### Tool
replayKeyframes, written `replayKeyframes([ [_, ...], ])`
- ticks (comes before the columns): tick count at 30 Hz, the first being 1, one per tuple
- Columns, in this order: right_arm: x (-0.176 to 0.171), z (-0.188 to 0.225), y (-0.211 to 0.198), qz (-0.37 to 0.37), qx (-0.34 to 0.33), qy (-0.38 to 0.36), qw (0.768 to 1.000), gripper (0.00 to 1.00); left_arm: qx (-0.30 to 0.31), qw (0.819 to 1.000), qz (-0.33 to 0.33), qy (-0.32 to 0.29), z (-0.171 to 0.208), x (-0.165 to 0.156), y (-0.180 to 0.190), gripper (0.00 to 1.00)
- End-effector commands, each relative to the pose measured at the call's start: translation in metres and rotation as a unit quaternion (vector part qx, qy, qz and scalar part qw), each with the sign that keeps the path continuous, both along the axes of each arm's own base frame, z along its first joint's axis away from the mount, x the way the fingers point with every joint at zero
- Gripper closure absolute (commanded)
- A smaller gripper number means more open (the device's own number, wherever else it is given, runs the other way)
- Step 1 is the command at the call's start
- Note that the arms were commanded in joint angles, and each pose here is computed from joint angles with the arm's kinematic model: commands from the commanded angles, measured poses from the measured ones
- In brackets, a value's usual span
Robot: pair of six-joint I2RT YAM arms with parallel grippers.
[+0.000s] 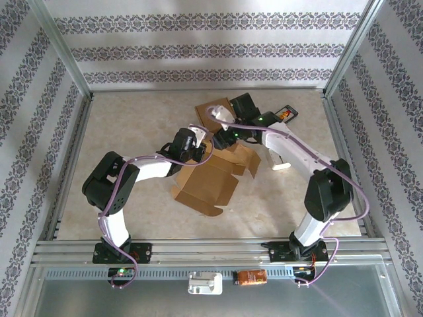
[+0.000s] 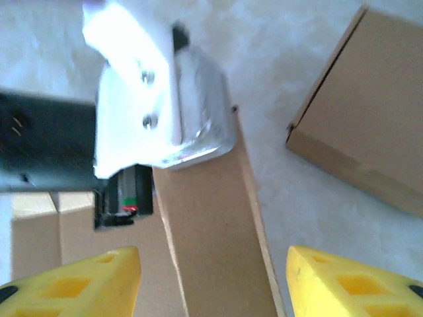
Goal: Fold the paper box
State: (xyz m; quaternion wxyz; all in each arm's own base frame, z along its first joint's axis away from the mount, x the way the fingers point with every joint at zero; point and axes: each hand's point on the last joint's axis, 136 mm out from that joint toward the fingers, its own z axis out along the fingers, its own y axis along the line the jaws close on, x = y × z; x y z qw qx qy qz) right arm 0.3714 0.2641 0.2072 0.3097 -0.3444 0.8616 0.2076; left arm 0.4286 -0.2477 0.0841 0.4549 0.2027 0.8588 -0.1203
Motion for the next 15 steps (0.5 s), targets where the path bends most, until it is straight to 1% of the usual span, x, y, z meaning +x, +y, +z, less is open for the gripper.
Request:
replayKeyframes([
  [1, 0.013, 0.074, -0.033, -0.187, 0.151, 0.051, 0.969, 0.43, 0.032, 0.999, 0.028, -0.021, -0.004, 0.0, 0.012, 1.0],
  [2, 0.01, 0.075, -0.041, -0.218, 0.177, 0.081, 0.956, 0.44, 0.031, 0.999, 0.027, -0.024, -0.003, -0.001, 0.011, 0.97],
  [4, -0.002, 0.072, -0.05, -0.247, 0.232, 0.137, 0.931, 0.46, 0.032, 0.999, 0.023, -0.029, -0.002, -0.003, 0.007, 0.79],
  [5, -0.007, 0.069, -0.051, -0.254, 0.246, 0.15, 0.923, 0.45, 0.032, 0.999, 0.022, -0.03, -0.001, -0.004, 0.006, 0.72],
  [7, -0.02, 0.064, -0.054, -0.262, 0.248, 0.16, 0.918, 0.45, 0.026, 0.999, 0.016, -0.033, 0.001, -0.006, 0.004, 0.6],
  [8, -0.024, 0.062, -0.056, -0.271, 0.244, 0.16, 0.917, 0.45, 0.023, 0.999, 0.016, -0.035, 0.003, -0.006, 0.004, 0.56],
  [10, -0.027, 0.058, -0.063, -0.304, 0.243, 0.159, 0.907, 0.43, 0.013, 0.999, 0.017, -0.041, 0.009, -0.009, 0.005, 0.48],
  [11, -0.028, 0.056, -0.067, -0.326, 0.245, 0.163, 0.898, 0.41, 0.009, 0.999, 0.018, -0.045, 0.012, -0.011, 0.006, 0.46],
  [13, -0.031, 0.047, -0.077, -0.382, 0.247, 0.184, 0.871, 0.39, -0.002, 0.998, 0.02, -0.052, 0.021, -0.015, 0.008, 0.41],
  [15, -0.036, 0.036, -0.078, -0.418, 0.255, 0.203, 0.848, 0.39, -0.016, 0.998, 0.02, -0.055, 0.032, -0.021, 0.01, 0.37],
])
